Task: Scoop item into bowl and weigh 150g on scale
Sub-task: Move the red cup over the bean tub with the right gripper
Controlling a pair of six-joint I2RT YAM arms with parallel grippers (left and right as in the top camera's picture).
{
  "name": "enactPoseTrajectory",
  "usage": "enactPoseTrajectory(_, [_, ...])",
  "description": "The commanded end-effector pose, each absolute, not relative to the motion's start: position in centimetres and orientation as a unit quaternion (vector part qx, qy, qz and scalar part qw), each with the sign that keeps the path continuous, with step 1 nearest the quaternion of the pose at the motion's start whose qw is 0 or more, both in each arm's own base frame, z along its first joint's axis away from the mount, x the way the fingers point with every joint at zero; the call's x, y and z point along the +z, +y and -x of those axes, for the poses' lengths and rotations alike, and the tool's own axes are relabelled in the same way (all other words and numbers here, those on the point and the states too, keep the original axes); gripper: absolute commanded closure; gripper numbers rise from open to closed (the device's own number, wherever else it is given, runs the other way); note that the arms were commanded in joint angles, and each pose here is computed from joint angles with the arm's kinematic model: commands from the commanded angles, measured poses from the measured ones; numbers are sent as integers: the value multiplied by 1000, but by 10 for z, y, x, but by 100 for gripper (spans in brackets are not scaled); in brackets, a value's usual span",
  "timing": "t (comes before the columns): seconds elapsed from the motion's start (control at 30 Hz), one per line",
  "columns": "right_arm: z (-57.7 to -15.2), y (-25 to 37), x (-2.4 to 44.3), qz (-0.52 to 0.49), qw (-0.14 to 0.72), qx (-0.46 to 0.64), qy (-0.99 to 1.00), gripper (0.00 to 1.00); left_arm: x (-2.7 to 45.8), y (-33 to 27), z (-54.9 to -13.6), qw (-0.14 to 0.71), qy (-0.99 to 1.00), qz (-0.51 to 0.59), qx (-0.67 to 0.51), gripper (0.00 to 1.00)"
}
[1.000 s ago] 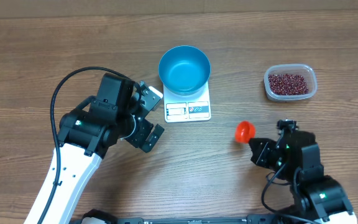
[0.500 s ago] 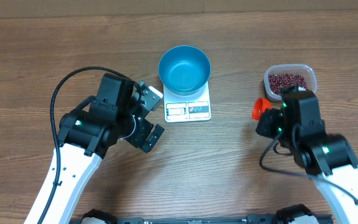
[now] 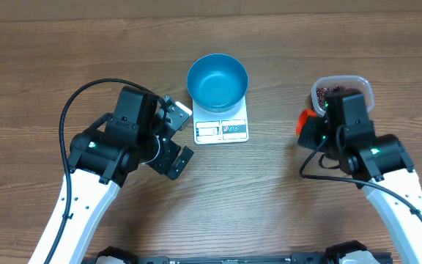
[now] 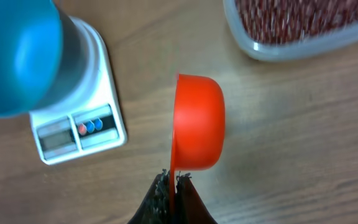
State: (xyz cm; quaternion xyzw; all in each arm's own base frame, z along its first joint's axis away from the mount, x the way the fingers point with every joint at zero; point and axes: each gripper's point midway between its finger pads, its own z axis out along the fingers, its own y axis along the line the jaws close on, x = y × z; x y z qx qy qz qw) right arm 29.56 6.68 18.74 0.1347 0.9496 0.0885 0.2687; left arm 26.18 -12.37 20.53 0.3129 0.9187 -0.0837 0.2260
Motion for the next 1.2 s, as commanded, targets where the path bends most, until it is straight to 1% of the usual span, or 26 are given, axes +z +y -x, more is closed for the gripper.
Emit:
enactPoseTrajectory(0.0, [-308,58,212,-141,297,77,941,96,215,-124,-266,240,912,-322,-81,0])
enactPoseTrajectory(0.23, [-317,30,218,-175,297,59,937,96,215,-124,-266,240,912,-322,-81,0])
enactPoseTrajectory(0.57, [-332,-1,218,-151,291,21,945,96,215,-124,-266,240,912,-322,-81,0])
enactPoseTrajectory(0.83, [-352,-22,228,-132,310,-1,941,96,215,-124,-266,240,912,-322,-81,0])
enactPoseTrajectory(0.97, [-364,-25,222,-111,311,-14,944,96,215,-124,-266,240,912,-322,-81,0])
enactPoseTrajectory(1.17, [-379,-47,189,-97,273,-89,953,96,215,-124,-266,240,912,-322,-81,0])
